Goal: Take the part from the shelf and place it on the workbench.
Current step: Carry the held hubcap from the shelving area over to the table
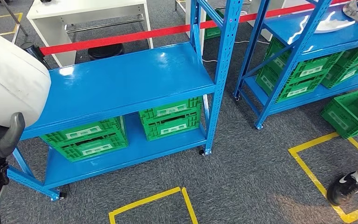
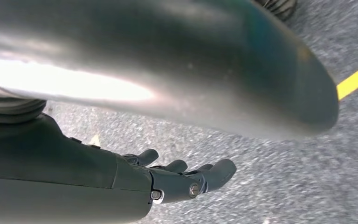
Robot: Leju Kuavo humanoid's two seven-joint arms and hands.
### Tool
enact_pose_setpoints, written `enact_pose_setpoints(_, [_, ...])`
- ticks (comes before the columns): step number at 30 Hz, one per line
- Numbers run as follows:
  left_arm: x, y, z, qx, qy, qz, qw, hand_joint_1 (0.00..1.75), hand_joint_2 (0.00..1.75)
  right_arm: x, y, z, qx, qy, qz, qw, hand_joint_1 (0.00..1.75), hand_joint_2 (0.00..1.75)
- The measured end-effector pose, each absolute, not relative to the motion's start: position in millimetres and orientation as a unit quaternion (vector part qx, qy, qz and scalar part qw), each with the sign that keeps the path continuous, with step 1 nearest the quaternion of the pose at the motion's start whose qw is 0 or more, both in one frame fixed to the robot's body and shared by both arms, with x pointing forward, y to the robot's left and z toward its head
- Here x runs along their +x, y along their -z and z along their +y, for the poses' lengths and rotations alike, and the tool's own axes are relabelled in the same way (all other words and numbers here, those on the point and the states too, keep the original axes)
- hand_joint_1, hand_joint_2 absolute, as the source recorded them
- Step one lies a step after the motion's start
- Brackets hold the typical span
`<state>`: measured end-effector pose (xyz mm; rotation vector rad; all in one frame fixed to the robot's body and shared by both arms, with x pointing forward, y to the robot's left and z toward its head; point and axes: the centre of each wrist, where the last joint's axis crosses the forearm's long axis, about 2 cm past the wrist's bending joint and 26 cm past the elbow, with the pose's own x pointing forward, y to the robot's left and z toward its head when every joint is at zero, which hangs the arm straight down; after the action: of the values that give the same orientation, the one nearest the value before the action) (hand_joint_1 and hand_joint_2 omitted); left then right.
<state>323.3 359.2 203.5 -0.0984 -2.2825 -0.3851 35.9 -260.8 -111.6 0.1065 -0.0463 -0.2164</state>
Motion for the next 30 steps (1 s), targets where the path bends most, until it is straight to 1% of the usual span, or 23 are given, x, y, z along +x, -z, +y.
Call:
enact_pose_setpoints(4, [320,-201,361,-0.037,0.155,-0.900,0.405,1.75,1.75,36,112,-260,0.058,0.100,-0.027,0.993,0.00,0.00])
enact_pose_setpoints(11, [302,-198,381,-0.014,0.152,-0.900,0.408,1.75,1.75,35,112,-260,0.067,0.056,-0.024,0.996,0.00,0.00])
enact_pose_setpoints(15, [297,-194,384,-0.013,0.152,-0.898,0.412,1.75,1.75,35,112,-260,0.073,0.051,-0.033,0.995,0.00,0.00])
enact_pose_setpoints(20, [307,-188,380,-0.013,0.152,-0.894,0.422,1.75,1.75,36,112,-265,0.072,0.069,-0.038,0.994,0.00,0.00])
enact_pose_setpoints(25, [325,-194,371,-0.017,0.147,-0.897,0.416,1.75,1.75,38,112,-269,0.071,0.083,-0.043,0.993,0.00,0.00])
enact_pose_setpoints(30, [327,-194,366,-0.019,0.147,-0.894,0.423,1.75,1.75,37,112,-265,0.071,0.090,-0.033,0.993,0.00,0.00])
